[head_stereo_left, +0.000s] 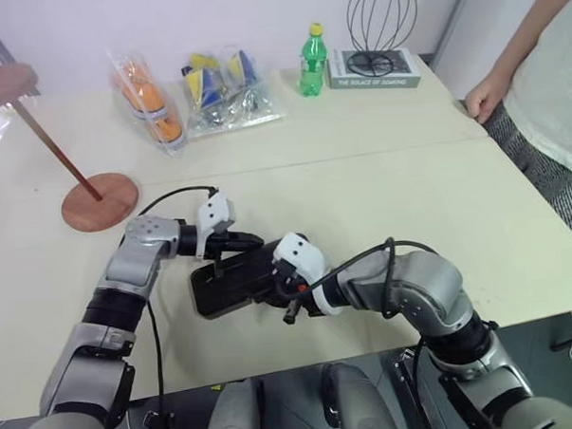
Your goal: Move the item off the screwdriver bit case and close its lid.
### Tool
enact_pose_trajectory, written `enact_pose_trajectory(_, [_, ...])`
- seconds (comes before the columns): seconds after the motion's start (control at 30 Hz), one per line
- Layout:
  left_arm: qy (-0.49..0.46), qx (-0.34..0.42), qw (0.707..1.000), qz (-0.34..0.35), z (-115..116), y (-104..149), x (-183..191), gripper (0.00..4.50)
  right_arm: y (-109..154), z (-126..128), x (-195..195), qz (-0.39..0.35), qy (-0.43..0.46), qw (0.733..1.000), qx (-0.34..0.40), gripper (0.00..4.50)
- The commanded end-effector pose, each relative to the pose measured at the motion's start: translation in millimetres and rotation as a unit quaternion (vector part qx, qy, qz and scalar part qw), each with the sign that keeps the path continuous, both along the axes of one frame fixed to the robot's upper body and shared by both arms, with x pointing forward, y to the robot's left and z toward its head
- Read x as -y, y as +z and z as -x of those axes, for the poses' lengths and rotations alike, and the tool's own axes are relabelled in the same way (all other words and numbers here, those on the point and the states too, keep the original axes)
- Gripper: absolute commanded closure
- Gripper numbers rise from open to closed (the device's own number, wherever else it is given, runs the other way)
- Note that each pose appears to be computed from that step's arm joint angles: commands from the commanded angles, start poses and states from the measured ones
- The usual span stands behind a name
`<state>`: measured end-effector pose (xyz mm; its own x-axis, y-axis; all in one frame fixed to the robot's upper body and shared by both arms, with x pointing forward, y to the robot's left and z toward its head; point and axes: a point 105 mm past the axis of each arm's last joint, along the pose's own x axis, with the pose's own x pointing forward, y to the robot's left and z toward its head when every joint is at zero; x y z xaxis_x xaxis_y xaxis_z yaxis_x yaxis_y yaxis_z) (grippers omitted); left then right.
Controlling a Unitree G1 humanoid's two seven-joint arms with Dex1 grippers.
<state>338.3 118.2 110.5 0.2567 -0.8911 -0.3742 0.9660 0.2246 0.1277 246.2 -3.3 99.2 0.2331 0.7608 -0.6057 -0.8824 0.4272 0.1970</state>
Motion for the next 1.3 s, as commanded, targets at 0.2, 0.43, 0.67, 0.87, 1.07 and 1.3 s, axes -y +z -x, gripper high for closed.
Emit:
enact_pose_trajectory(0.2, [-0.038, -0.007, 0.999, -0.009, 11.1, -6.0, 10.5, 4.5, 18.1, -12.9, -6.7, -0.015, -0.019, 0.998, 0.059, 4.47])
enact_pose_trajectory(0.43, [-0.065, -0.01, 0.998, -0.023, 22.5, -14.3, 15.7, 4.5, 20.6, -18.6, -5.5, 0.0, -0.022, 0.995, 0.093, 4.47])
enact_pose_trajectory(0.67, [-0.088, -0.014, 0.995, -0.032, 31.5, -20.8, 20.2, 4.5, 22.1, -22.3, -6.6, 0.007, -0.022, 0.993, 0.117, 4.47])
enact_pose_trajectory(0.87, [-0.099, -0.019, 0.994, -0.031, 36.8, -24.9, 25.5, 4.5, 24.3, -25.3, -7.0, 0.006, -0.026, 0.992, 0.126, 4.47])
enact_pose_trajectory(1.07, [-0.103, -0.022, 0.994, -0.024, 37.9, -25.2, 31.4, 4.5, 28.6, -31.9, -7.8, 0.004, -0.037, 0.99, 0.139, 4.47])
enact_pose_trajectory(1.3, [-0.113, -0.03, 0.993, -0.026, 43.5, -29.0, 32.6, 4.5, 34.0, -40.0, -7.6, 0.01, -0.045, 0.984, 0.173, 4.47])
